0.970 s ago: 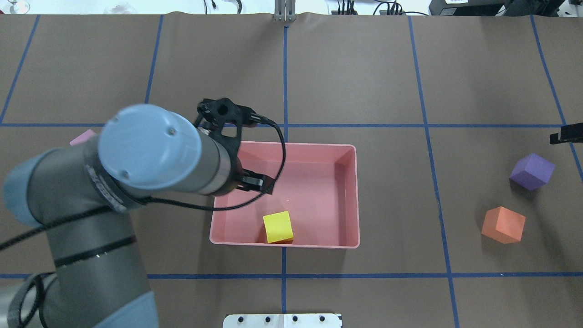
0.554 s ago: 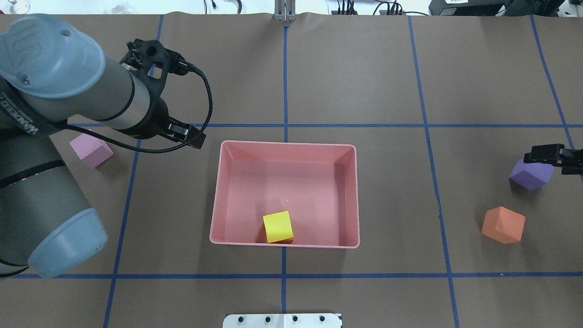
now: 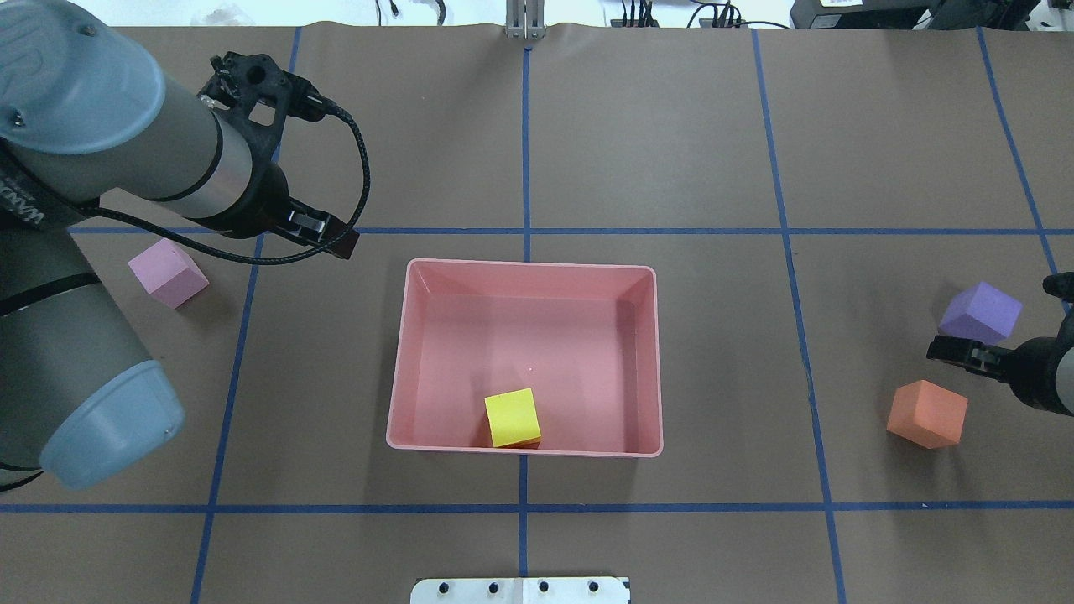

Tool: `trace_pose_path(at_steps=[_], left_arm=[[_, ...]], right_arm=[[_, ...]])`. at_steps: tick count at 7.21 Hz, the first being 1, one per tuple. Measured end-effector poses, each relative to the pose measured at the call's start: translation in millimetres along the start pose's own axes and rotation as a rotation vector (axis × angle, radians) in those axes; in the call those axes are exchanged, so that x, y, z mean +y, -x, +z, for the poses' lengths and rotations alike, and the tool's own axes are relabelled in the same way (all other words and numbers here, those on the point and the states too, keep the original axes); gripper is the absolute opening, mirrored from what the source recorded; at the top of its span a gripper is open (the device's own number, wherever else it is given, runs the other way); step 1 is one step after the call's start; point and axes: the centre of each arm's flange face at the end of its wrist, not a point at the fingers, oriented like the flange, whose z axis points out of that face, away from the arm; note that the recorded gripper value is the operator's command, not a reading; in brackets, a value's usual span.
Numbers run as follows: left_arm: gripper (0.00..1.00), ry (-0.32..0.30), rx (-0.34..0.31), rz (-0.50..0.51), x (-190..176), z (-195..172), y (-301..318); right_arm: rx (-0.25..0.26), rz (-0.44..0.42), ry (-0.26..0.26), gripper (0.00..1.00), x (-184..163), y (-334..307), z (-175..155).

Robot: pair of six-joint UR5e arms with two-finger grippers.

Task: Place blocks into pink bin with both arms
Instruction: 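Raise the left gripper while the right gripper reaches for the orange cube, then grasp the orange cube with the right gripper and lift it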

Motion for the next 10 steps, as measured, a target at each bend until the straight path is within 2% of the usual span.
trace_pose_path(at_steps=[3, 7, 8, 9, 10], left_arm=[[1.0, -0.001, 0.001, -0.001, -0.1, -0.7, -0.1], [1.0, 0.0, 0.0, -0.003, 0.4, -0.4, 0.5], [1.0, 0.0, 0.0, -0.003, 0.5, -0.4, 0.6], [1.0, 0.001, -0.001, -0.003, 0.6, 0.1, 0.9], [1.0, 0.003, -0.003, -0.004, 0.8, 1.1, 1.4]], right_arm=[[0.017, 0.031, -0.054, 1.0, 41.6, 7.8, 15.3], [0.058, 0.03, -0.108, 1.0, 69.2, -6.0, 36.3], [0.061, 0.025, -0.117, 0.88, 73.4, -7.2, 40.4], [0.064, 0.018, -0.126, 0.3, 76.3, -8.5, 43.5], [0.063, 0.012, -0.133, 0.0, 78.3, -8.2, 45.1]])
